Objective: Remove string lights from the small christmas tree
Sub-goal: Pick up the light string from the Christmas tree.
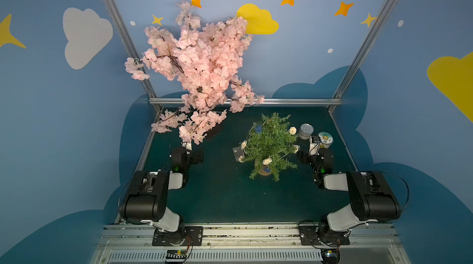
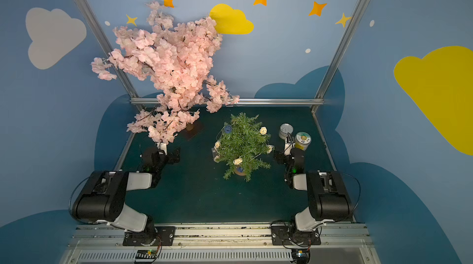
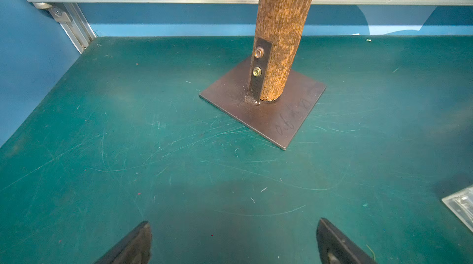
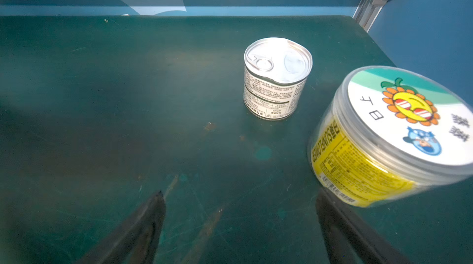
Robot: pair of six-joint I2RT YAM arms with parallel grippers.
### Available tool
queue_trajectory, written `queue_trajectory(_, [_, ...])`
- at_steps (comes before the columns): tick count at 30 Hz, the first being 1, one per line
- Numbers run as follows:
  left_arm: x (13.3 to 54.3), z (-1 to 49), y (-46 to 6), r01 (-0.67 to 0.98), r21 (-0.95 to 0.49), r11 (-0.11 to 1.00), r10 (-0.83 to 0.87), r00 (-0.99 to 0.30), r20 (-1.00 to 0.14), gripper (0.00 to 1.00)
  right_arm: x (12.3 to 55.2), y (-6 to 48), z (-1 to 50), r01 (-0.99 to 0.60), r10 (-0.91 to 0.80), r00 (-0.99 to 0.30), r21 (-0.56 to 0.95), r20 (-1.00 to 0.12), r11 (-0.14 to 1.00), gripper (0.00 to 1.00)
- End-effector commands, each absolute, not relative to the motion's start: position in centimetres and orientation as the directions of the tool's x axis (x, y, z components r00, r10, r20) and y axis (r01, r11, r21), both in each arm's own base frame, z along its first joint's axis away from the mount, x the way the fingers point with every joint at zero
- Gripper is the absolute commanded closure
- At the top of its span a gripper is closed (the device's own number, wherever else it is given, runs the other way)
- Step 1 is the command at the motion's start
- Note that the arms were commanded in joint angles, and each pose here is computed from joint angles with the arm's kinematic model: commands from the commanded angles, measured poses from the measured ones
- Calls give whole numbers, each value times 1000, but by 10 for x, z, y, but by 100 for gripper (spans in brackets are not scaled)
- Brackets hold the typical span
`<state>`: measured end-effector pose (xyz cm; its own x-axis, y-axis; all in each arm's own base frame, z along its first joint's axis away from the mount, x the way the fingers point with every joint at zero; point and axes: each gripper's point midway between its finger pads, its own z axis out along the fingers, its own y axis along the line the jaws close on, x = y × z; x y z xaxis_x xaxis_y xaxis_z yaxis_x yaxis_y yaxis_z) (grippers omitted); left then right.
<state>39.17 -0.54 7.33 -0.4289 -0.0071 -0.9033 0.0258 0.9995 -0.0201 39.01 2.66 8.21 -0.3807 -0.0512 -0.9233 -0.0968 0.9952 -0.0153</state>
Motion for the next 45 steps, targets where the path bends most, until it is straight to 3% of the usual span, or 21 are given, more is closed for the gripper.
queue_trajectory(1, [395, 81, -4, 32, -26, 999, -10, -412, -911, 0, 393, 28, 92, -87, -62, -353, -34, -934, 996, 8])
queue_trajectory(27, [395, 82, -2, 20, -26, 999, -15, -409, -912, 0, 395, 26, 91, -101, -39, -363, -2, -931, 995, 5])
queue_trajectory(30, [395, 94, 3, -15, -13, 1000, -17, -387, -922, 0, 401, 17, 103, -47, -16, -354, 1, -935, 999, 5])
queue_trajectory(33, [387, 120, 4, -90, 18, 996, -22, -427, -904, 0, 405, 4, 129, 66, 42, -484, 11, -874, 998, 5])
queue_trajectory(37, [368, 156, 2, -221, -131, 967, -232, -536, -811, 0, 399, 15, 170, 77, 87, -606, 51, -791, 996, 5])
queue_trajectory(40, [356, 174, -34, -138, -189, 972, -234, -617, -752, 0, 383, 43, 191, 1, 26, -653, 33, -757, 999, 6])
queue_trajectory(45, [323, 200, -105, 114, -196, 974, -59, -708, -703, 0, 345, 71, 234, -67, -50, -678, -6, -733, 998, 8])
